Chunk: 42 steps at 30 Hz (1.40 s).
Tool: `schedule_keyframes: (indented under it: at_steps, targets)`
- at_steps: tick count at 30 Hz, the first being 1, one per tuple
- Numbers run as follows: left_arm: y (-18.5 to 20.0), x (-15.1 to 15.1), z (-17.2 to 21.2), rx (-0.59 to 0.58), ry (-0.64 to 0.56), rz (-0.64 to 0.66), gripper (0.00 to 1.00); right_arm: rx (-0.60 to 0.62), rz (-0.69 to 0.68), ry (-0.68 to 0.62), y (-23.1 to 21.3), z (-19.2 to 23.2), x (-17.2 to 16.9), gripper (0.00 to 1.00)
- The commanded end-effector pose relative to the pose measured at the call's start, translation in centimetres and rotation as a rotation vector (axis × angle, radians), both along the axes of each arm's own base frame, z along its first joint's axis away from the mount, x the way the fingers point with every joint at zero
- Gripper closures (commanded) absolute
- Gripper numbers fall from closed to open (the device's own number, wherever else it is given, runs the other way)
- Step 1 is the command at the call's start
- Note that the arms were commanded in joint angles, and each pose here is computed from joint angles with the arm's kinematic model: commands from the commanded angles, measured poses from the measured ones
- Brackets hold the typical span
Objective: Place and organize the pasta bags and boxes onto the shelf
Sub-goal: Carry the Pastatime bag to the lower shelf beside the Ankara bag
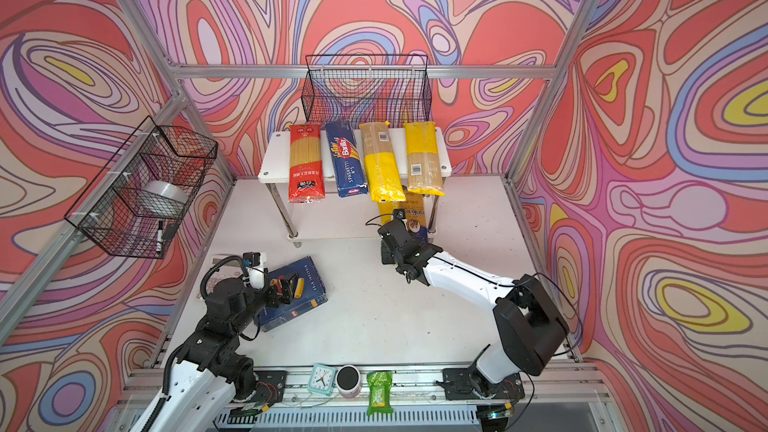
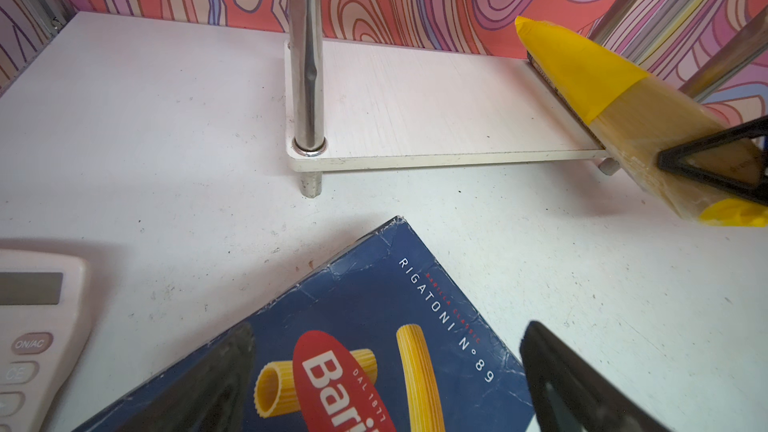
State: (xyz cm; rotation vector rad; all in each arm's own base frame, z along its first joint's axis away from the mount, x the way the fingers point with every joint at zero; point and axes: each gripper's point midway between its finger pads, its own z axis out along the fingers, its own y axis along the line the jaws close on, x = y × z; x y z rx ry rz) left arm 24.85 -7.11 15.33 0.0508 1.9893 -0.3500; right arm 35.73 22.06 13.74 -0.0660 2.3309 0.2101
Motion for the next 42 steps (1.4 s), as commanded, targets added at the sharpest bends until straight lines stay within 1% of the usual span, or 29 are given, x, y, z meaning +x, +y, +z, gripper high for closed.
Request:
schedule_keyframes:
  at_steps: [1,3,8,15,23,25,31,33,35,38,42]
  targets:
    - [0.2,0.1,0.0,0.011,-0.003,0.005,0.0,0.14,-0.01,-0.172,1.8,5.7,3.5,1.0]
    - [0.2,0.1,0.1,0.01,-0.004,0.005,0.0,0.147,-0.007,-0.174,2.1,5.7,3.9,1.0]
    - [0.2,0.0,0.1,0.01,-0.007,0.006,0.0,0.119,-0.03,-0.194,1.9,5.5,5.0,1.0]
    - [0.2,0.0,0.1,0.01,-0.005,0.005,0.0,0.098,-0.049,-0.18,1.9,4.3,6.5,1.0]
    - [0.3,0.0,0.1,0.011,-0.007,0.007,0.0,0.102,-0.099,-0.151,0.3,2.8,7.1,1.0]
    - [0.3,0.0,0.1,0.011,-0.006,0.007,0.0,0.113,-0.087,-0.148,0.4,2.6,7.3,1.0]
    - [0.3,0.1,0.1,0.012,-0.003,0.008,0.0,0.094,-0.09,-0.13,0.3,1.9,8.1,0.99]
    - [0.3,0.0,0.1,0.012,-0.004,0.012,0.0,0.092,-0.093,-0.127,0.2,1.7,8.1,0.95]
    - [0.5,0.0,0.1,0.011,-0.008,0.02,0.0,0.09,-0.095,-0.127,0.1,1.6,8.2,0.85]
    - [0.6,-0.1,0.1,0.011,-0.011,0.023,0.0,0.096,-0.092,-0.13,0.2,1.9,8.1,0.72]
    - [1.0,0.0,0.1,0.014,-0.008,0.053,0.0,0.103,-0.094,-0.138,-0.1,2.4,7.7,0.66]
